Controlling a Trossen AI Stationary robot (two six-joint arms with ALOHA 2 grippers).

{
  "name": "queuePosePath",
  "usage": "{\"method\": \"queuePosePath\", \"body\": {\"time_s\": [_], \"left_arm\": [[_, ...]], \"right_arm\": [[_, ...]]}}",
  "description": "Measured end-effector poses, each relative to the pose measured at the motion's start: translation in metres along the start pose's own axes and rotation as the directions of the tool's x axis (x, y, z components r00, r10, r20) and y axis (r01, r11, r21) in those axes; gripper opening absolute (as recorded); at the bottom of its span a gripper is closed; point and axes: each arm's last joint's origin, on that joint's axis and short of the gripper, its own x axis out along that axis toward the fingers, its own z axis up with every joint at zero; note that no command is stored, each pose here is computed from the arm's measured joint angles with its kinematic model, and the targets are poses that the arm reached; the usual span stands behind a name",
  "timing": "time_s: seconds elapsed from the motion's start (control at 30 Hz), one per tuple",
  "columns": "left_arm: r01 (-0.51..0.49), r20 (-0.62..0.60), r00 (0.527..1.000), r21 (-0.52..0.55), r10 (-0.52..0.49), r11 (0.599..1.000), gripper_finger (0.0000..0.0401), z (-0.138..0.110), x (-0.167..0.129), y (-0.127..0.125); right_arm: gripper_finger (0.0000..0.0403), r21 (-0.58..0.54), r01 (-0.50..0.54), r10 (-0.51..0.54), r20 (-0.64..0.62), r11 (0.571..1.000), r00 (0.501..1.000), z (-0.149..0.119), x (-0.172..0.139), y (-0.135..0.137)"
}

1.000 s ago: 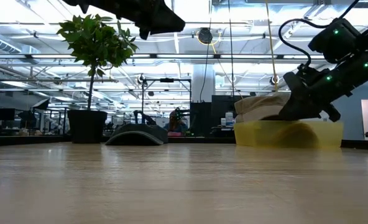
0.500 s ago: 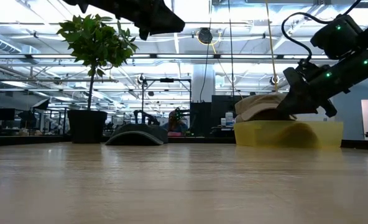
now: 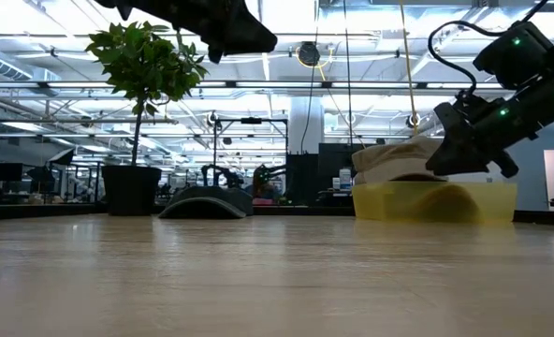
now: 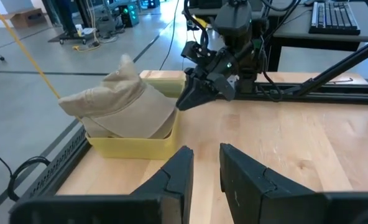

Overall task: Pick & Place hat
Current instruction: Put the brown cap into the yellow bin

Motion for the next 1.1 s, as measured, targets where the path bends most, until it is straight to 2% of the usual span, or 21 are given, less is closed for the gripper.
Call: {"method": "queuePosePath", "body": {"time_s": [0.23, 0.33, 0.43, 0.53, 0.63, 0.77, 0.83, 0.93, 1.1], "left_arm": [[0.000, -0.013, 1.000, -0.007, -0.001, 1.000, 0.0085, -0.001, 0.000, 0.000], [0.000, -0.013, 1.000, -0.015, -0.001, 1.000, 0.0085, -0.001, 0.000, 0.000], [0.000, -0.012, 1.000, -0.016, -0.001, 1.000, 0.0085, -0.001, 0.000, 0.000], [0.000, -0.012, 1.000, -0.016, -0.001, 1.000, 0.0085, -0.001, 0.000, 0.000], [0.000, -0.012, 1.000, -0.016, -0.001, 1.000, 0.0085, -0.001, 0.000, 0.000], [0.001, -0.012, 1.000, -0.016, -0.001, 1.000, 0.0085, -0.001, 0.000, 0.000], [0.000, -0.012, 1.000, -0.016, 0.000, 1.000, 0.0085, -0.001, 0.000, 0.000], [0.001, -0.011, 1.000, -0.013, -0.001, 1.000, 0.0085, -0.001, 0.000, 0.000], [0.000, -0.010, 1.000, -0.013, 0.000, 1.000, 0.0085, -0.001, 0.000, 0.000]], "right_arm": [[0.0096, 0.023, 0.012, -0.013, 0.026, 1.000, 1.000, 0.002, -0.005, -0.003], [0.0096, 0.097, -0.016, 0.013, 0.034, 0.995, 0.999, 0.004, -0.006, -0.001], [0.0096, 0.139, -0.126, 0.123, 0.027, 0.982, 0.992, 0.004, -0.005, 0.003], [0.0096, 0.169, -0.267, 0.260, 0.063, 0.949, 0.964, -0.005, -0.003, 0.003], [0.0096, 0.237, -0.391, 0.348, 0.205, 0.889, 0.915, 0.005, -0.007, 0.010], [0.0096, 0.275, -0.312, 0.271, 0.177, 0.909, 0.946, 0.000, -0.004, 0.006], [0.0096, 0.292, -0.354, 0.300, 0.214, 0.889, 0.930, 0.004, -0.006, 0.008], [0.0096, 0.247, -0.306, 0.259, 0.202, 0.920, 0.944, 0.002, -0.005, 0.006], [0.0096, 0.188, -0.265, 0.219, 0.236, 0.946, 0.947, 0.004, -0.005, 0.005]]}}
